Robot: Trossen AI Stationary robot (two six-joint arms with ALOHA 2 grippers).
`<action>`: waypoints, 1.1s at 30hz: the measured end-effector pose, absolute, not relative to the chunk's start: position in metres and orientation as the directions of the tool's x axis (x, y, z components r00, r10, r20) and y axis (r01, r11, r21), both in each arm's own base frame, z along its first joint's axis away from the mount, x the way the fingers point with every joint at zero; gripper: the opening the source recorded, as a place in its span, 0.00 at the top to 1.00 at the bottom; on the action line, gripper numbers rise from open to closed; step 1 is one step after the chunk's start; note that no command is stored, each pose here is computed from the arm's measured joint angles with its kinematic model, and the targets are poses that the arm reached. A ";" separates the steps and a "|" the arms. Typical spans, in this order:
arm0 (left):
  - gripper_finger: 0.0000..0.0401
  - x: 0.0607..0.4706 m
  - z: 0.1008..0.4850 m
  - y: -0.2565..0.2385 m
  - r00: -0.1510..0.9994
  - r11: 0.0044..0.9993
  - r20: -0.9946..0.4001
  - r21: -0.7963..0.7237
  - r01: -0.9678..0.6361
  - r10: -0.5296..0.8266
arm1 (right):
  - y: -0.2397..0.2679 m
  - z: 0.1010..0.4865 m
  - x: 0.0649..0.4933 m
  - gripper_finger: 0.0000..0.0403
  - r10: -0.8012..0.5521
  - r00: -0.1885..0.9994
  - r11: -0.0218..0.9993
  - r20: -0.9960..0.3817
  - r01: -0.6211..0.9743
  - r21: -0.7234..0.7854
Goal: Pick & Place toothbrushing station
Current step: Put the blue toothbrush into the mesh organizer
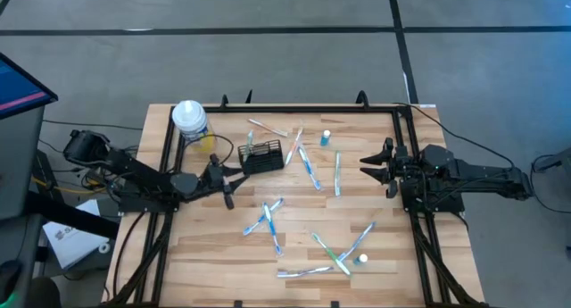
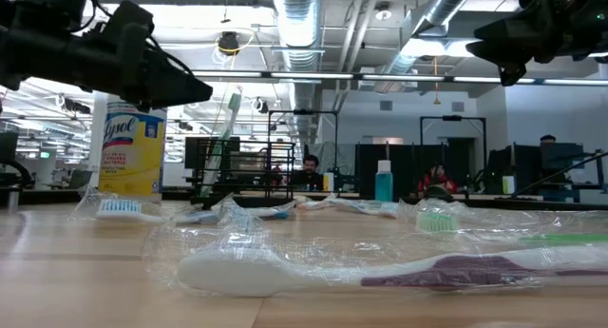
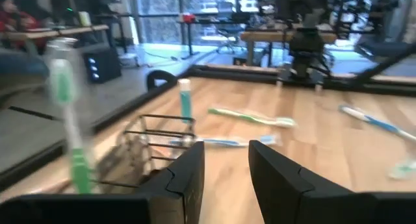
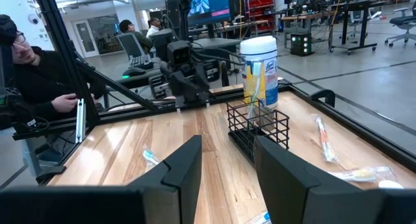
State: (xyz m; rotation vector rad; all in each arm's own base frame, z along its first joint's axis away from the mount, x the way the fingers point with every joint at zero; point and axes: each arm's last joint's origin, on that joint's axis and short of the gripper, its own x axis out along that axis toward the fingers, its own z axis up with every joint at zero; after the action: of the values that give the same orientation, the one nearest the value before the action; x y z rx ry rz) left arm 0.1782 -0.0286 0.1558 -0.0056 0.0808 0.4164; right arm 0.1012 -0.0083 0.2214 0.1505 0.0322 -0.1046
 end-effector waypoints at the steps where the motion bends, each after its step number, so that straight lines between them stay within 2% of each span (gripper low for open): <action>1: 0.72 0.180 0.157 -0.032 0.916 0.920 -0.093 0.017 -0.391 0.391 | -0.008 0.221 0.101 0.67 -0.101 0.994 0.983 -0.040 0.106 0.148; 8: 0.72 0.196 0.171 -0.059 0.924 0.954 -0.241 0.124 -0.273 0.296 | -0.008 0.221 0.101 0.67 -0.101 0.994 0.983 -0.040 0.106 0.148; 16: 0.72 0.208 0.197 -0.083 0.946 0.985 -0.289 0.137 -0.108 0.144 | -0.008 0.221 0.101 0.67 -0.101 0.994 0.983 -0.040 0.106 0.148; 25: 0.72 0.234 0.210 -0.098 0.903 0.983 -0.419 0.184 -0.014 0.092 | -0.008 0.222 0.101 0.67 -0.101 0.994 0.983 -0.039 0.106 0.148; 33: 0.72 0.277 0.219 -0.122 0.850 0.960 -0.526 0.252 0.126 0.026 | -0.008 0.221 0.101 0.67 -0.101 0.994 0.983 -0.040 0.106 0.148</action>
State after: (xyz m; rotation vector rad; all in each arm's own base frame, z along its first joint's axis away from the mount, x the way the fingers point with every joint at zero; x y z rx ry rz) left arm 0.2767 -0.1217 0.2188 0.2842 0.5534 -0.0538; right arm 0.1013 -0.0083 0.2214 0.1505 0.0325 -0.1043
